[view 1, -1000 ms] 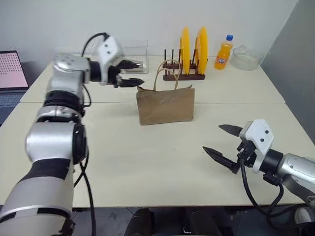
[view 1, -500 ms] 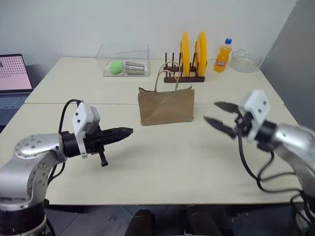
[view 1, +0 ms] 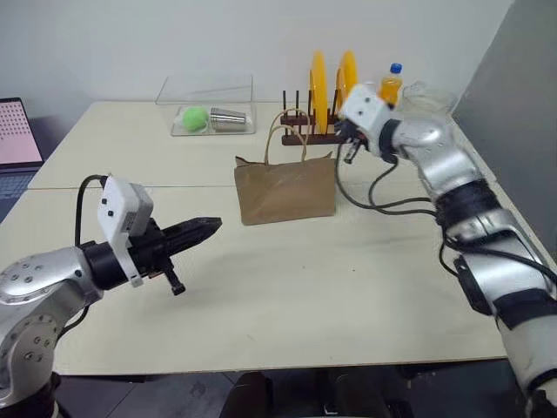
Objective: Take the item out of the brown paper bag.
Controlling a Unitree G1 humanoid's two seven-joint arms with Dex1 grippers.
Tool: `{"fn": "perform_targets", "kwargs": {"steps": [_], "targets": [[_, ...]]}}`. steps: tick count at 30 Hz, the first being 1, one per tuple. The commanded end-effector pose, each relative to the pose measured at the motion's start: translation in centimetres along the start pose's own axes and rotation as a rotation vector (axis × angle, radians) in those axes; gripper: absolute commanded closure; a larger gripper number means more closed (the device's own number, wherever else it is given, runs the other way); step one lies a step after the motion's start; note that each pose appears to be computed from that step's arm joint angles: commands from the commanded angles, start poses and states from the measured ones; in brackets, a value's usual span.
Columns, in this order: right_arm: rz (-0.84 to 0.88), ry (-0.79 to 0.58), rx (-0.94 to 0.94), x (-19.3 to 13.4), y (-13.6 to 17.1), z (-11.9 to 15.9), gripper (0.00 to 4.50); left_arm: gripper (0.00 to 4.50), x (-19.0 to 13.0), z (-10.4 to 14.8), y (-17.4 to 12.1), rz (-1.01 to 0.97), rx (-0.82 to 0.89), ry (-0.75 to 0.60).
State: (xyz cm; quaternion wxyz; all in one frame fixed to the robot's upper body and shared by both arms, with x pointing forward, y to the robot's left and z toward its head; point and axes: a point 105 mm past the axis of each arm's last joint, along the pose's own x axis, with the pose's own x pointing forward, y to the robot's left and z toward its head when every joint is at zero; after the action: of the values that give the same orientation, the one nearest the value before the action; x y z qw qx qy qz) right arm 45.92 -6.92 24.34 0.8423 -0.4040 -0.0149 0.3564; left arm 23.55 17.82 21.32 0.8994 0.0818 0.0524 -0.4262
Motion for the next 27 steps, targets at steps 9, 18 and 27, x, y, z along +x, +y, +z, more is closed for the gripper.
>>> {"fn": "perform_targets", "kwargs": {"steps": [9,18,27], "targets": [[0.193,0.031,-0.105,1.4,1.9,1.8,4.42,4.5,-0.2,-0.2,-1.4,-0.002,0.06,0.053],[0.405,0.039,-0.096,0.1,4.0,0.3,4.42,4.5,-1.0,0.0,-1.7,-0.104,0.07,0.108],[0.764,-0.064,-0.111,-4.1,8.0,0.5,4.42,4.5,-3.3,-2.1,-3.3,-0.193,0.041,0.206]]}}
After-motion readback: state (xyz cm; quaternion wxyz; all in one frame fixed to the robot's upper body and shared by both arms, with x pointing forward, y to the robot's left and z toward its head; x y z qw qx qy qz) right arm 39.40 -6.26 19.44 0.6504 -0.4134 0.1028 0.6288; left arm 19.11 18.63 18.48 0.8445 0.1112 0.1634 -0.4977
